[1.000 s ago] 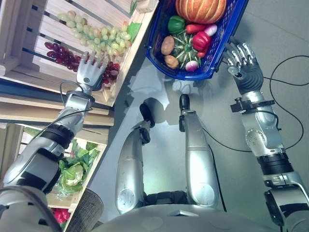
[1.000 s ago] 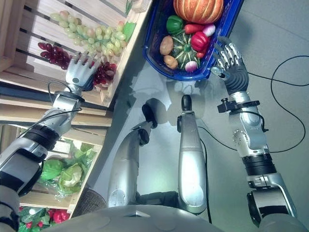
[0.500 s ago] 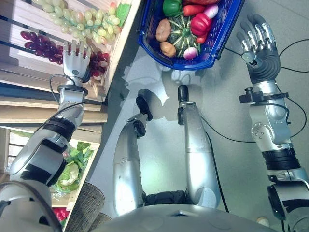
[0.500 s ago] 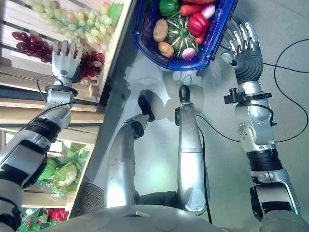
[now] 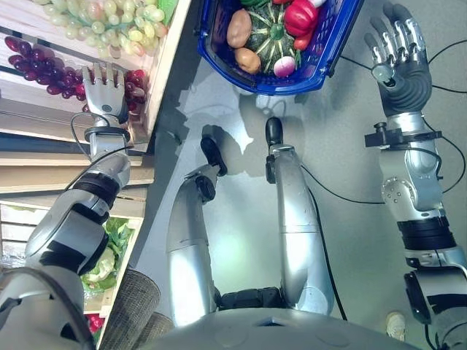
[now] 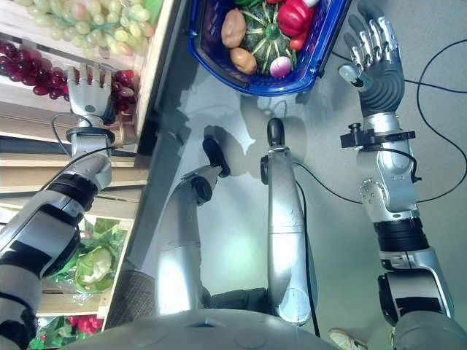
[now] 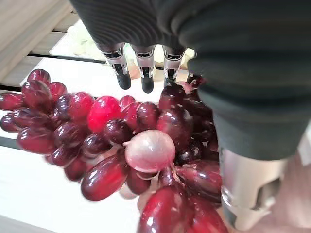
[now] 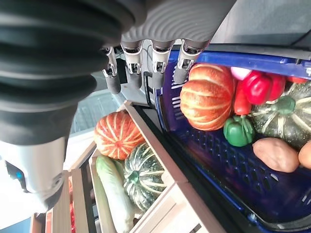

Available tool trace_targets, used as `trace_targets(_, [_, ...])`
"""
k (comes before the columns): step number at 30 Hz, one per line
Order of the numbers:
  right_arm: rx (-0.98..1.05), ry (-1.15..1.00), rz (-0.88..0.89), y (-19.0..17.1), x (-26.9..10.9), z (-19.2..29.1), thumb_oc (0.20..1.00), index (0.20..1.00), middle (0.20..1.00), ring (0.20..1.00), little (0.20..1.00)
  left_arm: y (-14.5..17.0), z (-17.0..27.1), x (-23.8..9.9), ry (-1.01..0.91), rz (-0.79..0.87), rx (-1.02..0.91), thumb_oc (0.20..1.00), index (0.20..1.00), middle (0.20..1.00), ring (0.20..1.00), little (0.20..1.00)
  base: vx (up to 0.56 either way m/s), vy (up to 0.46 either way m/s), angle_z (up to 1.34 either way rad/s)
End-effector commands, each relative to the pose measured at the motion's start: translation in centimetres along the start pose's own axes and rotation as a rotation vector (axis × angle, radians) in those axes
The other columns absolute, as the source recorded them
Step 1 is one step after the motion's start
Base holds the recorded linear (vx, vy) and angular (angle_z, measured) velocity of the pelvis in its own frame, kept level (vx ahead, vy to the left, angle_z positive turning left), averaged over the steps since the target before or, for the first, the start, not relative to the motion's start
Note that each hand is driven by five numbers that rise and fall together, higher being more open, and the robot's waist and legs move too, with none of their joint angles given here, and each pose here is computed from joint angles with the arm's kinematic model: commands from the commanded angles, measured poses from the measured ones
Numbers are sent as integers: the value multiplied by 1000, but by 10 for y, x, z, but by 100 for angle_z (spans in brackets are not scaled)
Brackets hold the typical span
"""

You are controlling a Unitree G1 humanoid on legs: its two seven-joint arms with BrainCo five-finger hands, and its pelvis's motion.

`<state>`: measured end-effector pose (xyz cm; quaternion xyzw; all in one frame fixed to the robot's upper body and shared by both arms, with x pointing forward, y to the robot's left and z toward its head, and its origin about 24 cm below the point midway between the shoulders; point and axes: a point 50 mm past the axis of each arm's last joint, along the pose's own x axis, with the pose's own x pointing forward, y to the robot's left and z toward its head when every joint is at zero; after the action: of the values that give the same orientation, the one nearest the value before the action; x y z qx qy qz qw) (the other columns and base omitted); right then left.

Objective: Pick up fruits and vegetables into the basket

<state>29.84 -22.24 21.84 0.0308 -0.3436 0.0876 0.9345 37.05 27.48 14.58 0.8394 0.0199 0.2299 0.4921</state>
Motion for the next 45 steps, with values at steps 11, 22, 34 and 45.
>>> trace_targets(11, [-18, -165, 45, 8, 7, 31, 1000, 1000, 1000, 1000, 1000, -34, -41, -11, 183, -144, 118, 1000, 1000, 1000, 1000, 1000, -1, 1, -1])
trace_targets(22, [-44, -183, 74, 13, 12, 31, 1000, 1000, 1000, 1000, 1000, -33, -43, -10, 214, -118, 109, 200, 200, 200, 200, 200, 0, 0, 0])
trace_targets(34, [-177, -122, 101, 16, 5, 21, 1000, 1000, 1000, 1000, 1000, -19, -42, -3, 174, 83, -230, 200, 200, 200, 200, 200, 0, 0, 0])
trace_targets(45, [-454, 199, 57, 3, -18, -23, 1000, 1000, 1000, 1000, 1000, -2, -42, -5, 302, 118, -1489, 200, 200, 200, 200, 200, 5, -39, 8])
